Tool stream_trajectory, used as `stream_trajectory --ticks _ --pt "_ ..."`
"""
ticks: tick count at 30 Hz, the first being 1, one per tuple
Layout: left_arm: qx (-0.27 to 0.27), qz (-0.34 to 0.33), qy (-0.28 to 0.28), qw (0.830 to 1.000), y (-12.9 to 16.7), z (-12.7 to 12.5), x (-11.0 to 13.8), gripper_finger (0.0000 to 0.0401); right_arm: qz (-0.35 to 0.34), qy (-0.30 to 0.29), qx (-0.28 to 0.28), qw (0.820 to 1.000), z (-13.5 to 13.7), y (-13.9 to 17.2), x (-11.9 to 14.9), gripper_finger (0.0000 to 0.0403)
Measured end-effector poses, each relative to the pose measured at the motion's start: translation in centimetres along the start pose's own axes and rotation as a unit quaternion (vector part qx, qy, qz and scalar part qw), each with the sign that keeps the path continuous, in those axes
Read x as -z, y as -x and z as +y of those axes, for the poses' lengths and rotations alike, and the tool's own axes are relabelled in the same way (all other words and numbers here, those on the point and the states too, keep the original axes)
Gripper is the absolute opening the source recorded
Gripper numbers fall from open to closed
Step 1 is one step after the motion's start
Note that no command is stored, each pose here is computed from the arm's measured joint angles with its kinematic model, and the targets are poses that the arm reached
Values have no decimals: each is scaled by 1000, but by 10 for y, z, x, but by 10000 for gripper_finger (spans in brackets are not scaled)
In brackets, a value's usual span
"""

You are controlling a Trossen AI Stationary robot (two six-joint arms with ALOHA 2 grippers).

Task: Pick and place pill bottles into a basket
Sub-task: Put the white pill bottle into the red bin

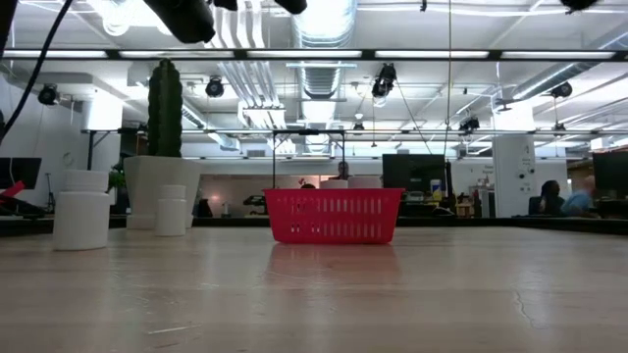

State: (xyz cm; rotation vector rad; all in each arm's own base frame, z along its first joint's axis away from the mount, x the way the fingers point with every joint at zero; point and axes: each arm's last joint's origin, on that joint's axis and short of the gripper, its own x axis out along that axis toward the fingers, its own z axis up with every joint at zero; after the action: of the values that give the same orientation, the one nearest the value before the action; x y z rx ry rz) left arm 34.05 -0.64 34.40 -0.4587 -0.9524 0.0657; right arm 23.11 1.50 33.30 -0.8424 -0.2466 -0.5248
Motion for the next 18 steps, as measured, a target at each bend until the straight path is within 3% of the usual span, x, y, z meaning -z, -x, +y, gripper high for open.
stream_trajectory --ticks 4,8,14,18 --pt "27 -24 3 999 -13 -7 -13 143 4 35 65 997 3 -33 -15 9" --pt "68 -52 3 996 -28 -15 -31 143 -11 51 89 995 8 -64 -30 9" --pt "96 -74 16 993 -35 -24 -49 143 -3 23 150 988 -3 -104 -58 9" --pt "106 -88 27 990 -37 -30 -63 143 13 73 137 988 -5 -122 -70 9"
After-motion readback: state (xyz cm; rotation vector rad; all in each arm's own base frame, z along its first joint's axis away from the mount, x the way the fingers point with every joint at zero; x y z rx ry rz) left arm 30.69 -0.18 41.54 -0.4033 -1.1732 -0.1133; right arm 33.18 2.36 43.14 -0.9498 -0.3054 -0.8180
